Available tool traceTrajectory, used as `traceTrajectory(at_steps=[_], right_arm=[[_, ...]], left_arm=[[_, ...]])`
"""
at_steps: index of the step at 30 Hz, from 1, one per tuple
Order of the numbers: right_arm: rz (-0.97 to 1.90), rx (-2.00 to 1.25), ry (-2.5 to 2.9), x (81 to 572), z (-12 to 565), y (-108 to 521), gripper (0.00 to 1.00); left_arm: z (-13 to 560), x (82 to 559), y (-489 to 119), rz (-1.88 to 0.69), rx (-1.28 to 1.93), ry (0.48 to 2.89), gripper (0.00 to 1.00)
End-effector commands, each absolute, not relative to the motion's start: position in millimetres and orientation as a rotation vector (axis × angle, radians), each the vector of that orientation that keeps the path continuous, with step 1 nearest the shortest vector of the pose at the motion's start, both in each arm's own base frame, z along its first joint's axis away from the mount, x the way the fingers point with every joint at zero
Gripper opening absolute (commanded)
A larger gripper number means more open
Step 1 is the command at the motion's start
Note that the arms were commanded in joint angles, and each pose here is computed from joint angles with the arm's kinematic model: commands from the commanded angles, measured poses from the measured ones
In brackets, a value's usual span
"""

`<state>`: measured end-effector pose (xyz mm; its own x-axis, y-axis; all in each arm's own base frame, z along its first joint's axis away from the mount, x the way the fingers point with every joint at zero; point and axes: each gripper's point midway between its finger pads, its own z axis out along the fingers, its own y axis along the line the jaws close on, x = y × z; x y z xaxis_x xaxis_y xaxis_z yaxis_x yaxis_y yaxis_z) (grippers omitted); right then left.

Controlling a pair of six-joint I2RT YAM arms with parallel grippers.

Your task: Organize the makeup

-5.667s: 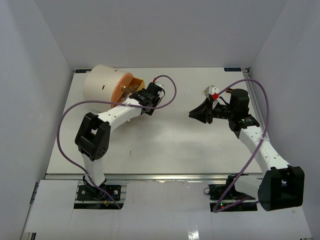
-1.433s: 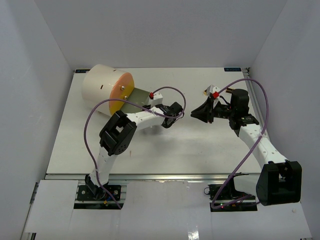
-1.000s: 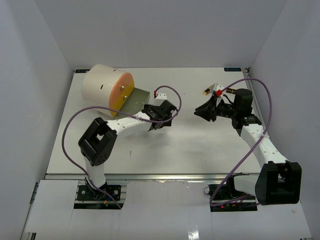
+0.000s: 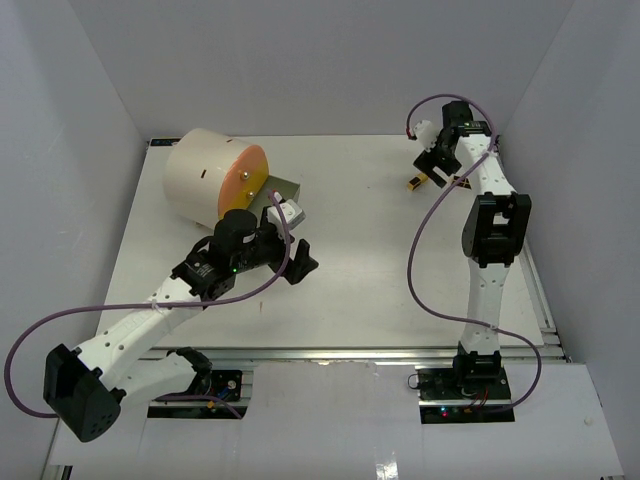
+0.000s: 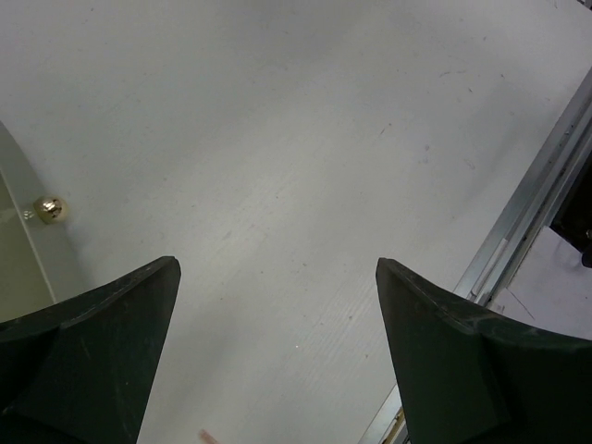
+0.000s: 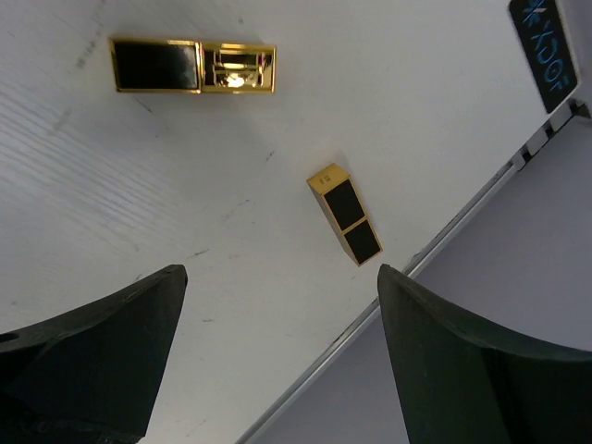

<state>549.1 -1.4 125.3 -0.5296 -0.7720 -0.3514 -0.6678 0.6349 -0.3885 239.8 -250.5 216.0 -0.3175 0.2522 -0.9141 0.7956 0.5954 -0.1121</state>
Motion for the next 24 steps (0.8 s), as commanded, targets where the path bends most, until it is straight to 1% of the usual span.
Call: traceTrajectory(at_steps=[1,6,12,17,24], right_arm=[[-0.487,-1.323,2.381,557,113,-45,0.9],[-0.457,-1.418,2.277,571,102,-43,0.9],[-0.502,-1.378,2.284,586,90,-76,0.91],[-0.486,-1.392,2.278,591,71,-87,0.96],[-0.466,-1.416,2.24,598,63,-89,1.0]], left_arm=[[226,248,-245,-0.659,0.82,1.81,0.98],[219,253,-243,-0.641,0.811,1.835,0.98],[216,258,-238,-0.628,0.79,1.848,0.98],[211,261,-237,-0.625,0.784,1.867,0.98],[206,264,-236,-0.621,0.778,1.885,0.98]])
